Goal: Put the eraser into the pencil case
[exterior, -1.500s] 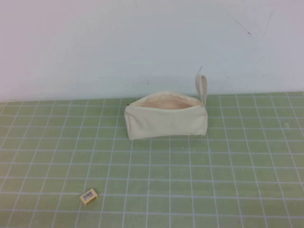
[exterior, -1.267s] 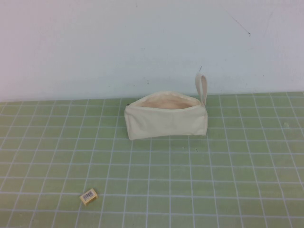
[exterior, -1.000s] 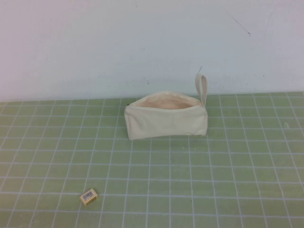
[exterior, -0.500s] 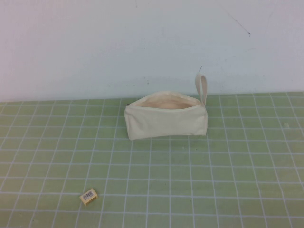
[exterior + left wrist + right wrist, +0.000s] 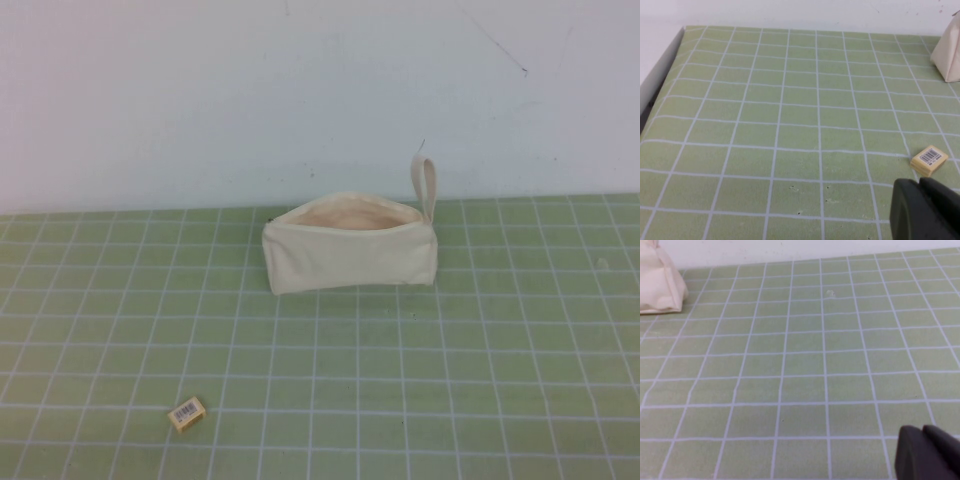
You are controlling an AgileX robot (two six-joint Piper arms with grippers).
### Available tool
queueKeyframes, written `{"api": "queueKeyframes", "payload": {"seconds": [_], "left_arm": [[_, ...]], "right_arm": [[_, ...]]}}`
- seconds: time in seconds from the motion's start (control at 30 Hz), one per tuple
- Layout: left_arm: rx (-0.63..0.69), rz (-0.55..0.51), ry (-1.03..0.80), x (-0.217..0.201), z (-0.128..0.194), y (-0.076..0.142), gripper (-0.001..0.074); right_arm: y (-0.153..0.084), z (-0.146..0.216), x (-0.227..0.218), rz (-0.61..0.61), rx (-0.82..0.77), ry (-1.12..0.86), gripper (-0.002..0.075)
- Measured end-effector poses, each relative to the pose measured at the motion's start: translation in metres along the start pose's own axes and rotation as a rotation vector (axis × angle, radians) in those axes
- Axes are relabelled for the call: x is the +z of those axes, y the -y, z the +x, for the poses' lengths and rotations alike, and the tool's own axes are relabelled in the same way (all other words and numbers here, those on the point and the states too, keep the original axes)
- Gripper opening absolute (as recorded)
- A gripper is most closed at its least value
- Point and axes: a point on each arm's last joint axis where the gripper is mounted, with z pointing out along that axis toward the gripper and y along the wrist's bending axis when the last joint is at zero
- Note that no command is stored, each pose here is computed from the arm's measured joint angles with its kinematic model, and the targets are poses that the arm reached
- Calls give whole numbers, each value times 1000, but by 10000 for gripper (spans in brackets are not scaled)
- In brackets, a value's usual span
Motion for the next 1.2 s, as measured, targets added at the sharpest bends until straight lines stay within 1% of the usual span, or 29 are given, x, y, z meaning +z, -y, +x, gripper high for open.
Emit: {"api": "queueKeyframes", "payload": {"seconds": [0.83,0.93,1.07,1.2], "left_arm": [[0,0,0,0,0,0,-1],[29,-4,18,0,-2,0,-1],[96,-20,100,0,-8,-2,-1],[180,-36,308,-4,-27,-1,-1]], "right_arm": [[0,0,0,0,0,0,-1],[0,0,0,0,0,0,-1],[0,0,0,0,0,0,-1],[0,0,0,0,0,0,-1]]}}
